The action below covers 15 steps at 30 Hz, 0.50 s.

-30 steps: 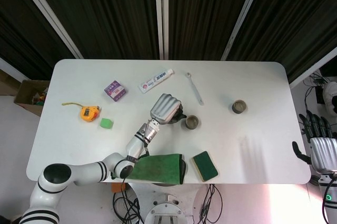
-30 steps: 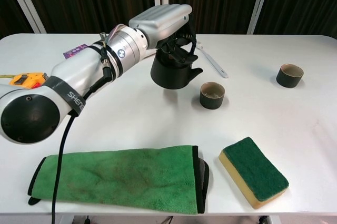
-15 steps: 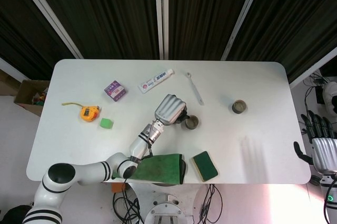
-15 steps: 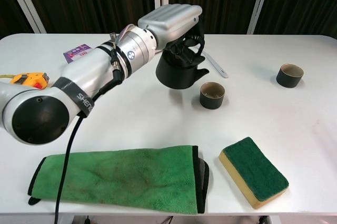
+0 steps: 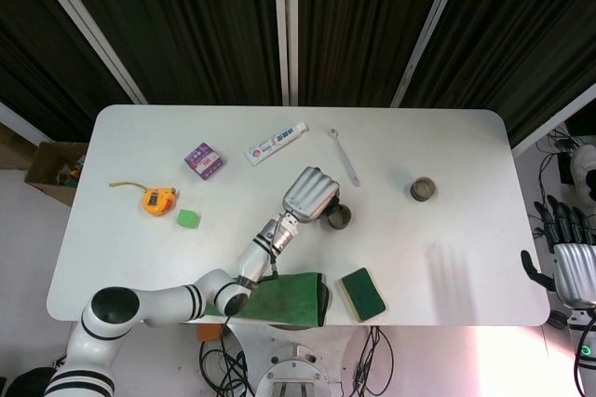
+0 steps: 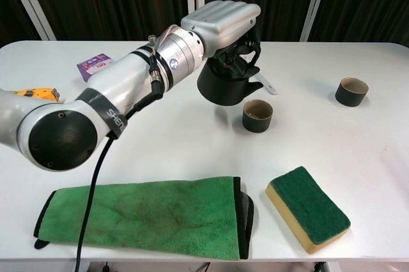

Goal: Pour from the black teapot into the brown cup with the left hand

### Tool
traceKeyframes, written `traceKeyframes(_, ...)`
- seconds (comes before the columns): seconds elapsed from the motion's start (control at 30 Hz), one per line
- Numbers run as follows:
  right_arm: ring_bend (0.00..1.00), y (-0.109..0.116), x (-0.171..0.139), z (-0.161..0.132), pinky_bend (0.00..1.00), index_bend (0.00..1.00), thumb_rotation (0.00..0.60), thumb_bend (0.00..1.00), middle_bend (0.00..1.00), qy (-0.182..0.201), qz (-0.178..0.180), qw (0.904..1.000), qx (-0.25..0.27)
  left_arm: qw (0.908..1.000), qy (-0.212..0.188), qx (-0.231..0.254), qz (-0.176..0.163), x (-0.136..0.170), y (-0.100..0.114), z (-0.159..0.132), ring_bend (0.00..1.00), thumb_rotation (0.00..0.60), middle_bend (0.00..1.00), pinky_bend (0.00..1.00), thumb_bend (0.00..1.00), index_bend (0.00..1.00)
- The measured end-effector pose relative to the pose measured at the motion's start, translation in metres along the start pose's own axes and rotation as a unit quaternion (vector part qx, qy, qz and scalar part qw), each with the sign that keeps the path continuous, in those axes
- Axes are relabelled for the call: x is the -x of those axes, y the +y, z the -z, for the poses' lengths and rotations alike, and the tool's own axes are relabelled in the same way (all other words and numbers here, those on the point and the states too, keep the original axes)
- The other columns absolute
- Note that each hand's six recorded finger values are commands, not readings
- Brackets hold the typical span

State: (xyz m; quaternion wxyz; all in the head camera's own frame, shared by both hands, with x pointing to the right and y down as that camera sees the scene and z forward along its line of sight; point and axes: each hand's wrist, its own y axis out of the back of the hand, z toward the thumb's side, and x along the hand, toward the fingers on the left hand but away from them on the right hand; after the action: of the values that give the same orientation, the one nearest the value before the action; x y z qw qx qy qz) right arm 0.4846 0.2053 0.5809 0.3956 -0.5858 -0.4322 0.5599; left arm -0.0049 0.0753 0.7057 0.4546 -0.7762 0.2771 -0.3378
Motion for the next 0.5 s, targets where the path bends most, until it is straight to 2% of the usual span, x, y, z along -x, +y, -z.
traceKeyframes(0.5, 0.00, 0.0007, -0.0013, 0.0011, 0.00, 0.00, 0.600, 0.38, 0.00, 0.000, 0.001, 1.0000, 0.002, 0.9993, -0.011, -0.034, -0.012, -0.0022, -0.0003, -0.0086, 1.00, 0.600, 1.00, 0.65, 0.39, 1.00)
